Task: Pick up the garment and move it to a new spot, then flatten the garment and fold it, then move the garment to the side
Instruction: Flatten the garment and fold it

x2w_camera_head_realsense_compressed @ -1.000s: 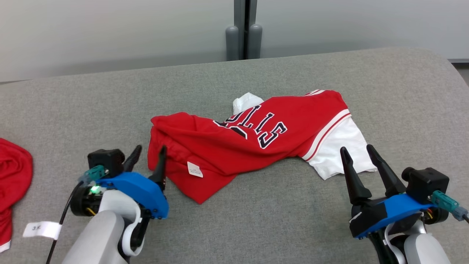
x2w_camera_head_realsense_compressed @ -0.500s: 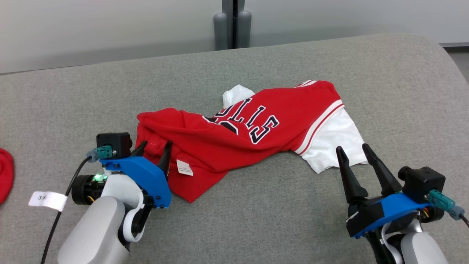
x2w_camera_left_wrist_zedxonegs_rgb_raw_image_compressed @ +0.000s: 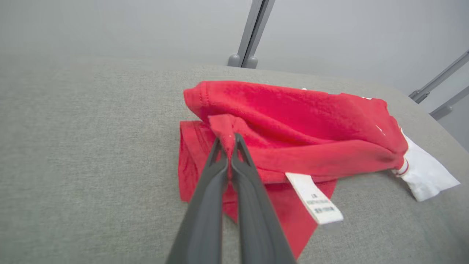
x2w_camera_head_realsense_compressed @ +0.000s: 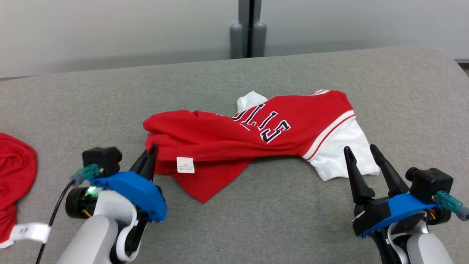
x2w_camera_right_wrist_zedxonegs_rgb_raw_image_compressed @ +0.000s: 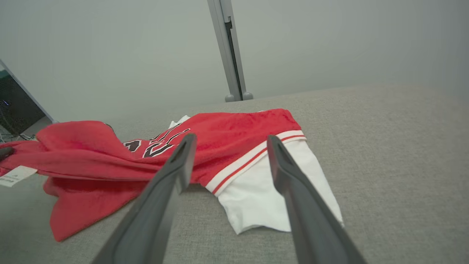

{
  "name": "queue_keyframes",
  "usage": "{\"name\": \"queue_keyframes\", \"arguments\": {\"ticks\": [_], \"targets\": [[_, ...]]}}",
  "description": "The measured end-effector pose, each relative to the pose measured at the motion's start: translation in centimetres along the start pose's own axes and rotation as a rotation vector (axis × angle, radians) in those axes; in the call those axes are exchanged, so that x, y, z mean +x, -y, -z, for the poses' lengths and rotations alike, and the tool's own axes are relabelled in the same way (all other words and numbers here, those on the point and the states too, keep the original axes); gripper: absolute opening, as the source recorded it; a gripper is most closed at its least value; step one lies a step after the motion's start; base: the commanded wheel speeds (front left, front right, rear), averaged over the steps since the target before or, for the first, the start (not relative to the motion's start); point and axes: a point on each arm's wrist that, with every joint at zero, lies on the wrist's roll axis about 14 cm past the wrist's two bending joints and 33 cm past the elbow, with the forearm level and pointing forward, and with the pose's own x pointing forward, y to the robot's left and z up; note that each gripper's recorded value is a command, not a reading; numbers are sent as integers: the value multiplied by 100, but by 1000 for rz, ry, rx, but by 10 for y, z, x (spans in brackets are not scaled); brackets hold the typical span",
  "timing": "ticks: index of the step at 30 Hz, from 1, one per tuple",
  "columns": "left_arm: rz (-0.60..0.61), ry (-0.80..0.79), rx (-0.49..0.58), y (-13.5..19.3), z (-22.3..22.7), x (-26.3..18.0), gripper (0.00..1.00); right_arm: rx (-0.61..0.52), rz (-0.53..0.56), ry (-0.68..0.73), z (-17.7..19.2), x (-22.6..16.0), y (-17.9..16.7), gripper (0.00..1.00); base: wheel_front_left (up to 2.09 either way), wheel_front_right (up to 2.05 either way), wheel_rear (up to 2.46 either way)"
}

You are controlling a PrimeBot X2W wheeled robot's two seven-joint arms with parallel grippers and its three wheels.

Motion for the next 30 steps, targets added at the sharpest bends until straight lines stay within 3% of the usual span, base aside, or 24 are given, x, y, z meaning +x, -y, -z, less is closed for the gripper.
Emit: {"name": "queue_keyframes", "arguments": {"ticks": [5, 11, 13, 19, 24, 30], "targets": [[-64, 72, -31, -17, -6, -31, 0, -9, -15, 10, -6, 3, -5, 100, 0, 0, 0], [-146, 33, -91, -31, 18, -58, 0, -12, -31, 16, -9, 5, -11, 100, 0, 0, 0], [-165, 18, -108, -34, 27, -62, 100, -12, -33, 15, -9, 5, -12, 100, 0, 0, 0], [-223, 13, -157, -44, 47, -66, 100, -13, -34, 16, -11, 1, -12, 100, 0, 0, 0], [-226, 101, -183, -46, 43, -69, 100, -14, -9, 31, -17, -5, -4, 100, 0, 0, 0], [-190, 276, -95, -48, 14, -74, 100, -31, 35, 35, -20, -15, 10, 100, 0, 0, 0]]}}
